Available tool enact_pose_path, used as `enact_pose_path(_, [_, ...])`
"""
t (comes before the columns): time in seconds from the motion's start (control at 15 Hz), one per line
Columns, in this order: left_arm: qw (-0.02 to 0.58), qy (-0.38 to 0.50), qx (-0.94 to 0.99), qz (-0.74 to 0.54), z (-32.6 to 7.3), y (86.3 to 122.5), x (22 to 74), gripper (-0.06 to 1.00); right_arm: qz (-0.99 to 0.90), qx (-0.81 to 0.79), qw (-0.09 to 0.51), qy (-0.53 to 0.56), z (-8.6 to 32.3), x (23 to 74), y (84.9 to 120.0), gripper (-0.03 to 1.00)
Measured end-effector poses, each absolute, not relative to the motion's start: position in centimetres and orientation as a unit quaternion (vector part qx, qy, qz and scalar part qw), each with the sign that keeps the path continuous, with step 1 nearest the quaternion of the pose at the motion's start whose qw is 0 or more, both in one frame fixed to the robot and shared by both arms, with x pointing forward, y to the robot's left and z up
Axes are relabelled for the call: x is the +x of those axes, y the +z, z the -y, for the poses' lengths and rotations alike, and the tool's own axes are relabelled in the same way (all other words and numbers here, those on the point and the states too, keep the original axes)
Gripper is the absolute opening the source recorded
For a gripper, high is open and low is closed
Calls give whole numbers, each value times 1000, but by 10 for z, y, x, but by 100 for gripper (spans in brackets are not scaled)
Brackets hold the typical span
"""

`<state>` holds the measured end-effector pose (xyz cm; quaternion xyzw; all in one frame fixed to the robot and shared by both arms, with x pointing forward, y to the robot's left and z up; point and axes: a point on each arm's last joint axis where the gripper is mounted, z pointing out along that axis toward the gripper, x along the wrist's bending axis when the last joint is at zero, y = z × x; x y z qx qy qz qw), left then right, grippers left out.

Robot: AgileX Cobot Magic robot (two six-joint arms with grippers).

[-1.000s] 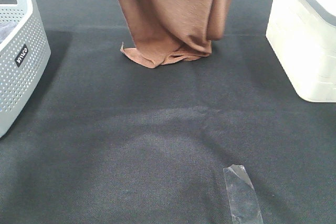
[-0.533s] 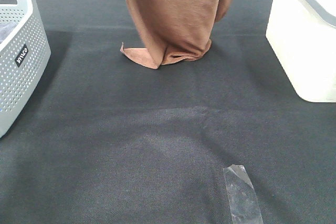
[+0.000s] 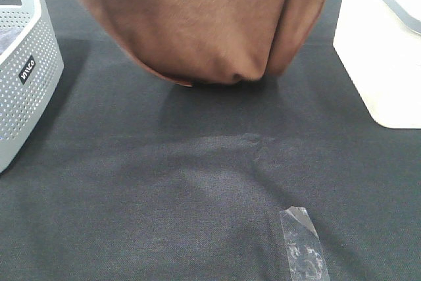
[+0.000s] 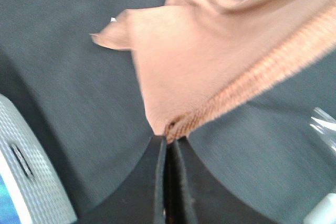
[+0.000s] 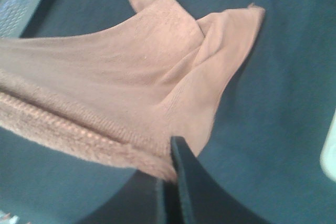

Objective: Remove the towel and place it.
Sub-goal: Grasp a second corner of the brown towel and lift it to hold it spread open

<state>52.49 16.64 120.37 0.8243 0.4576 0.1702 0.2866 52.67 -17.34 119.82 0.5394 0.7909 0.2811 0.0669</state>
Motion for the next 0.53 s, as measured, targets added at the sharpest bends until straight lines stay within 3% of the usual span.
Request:
enact_pose_path(0.27, [337, 177, 809, -447, -187, 1228, 467, 0, -790, 533, 43, 300, 180, 486, 1201, 1])
enact_pose_path(0.53, [365, 161, 804, -441, -191, 1235, 445, 0, -789, 534, 30, 303, 189, 457, 1194, 1])
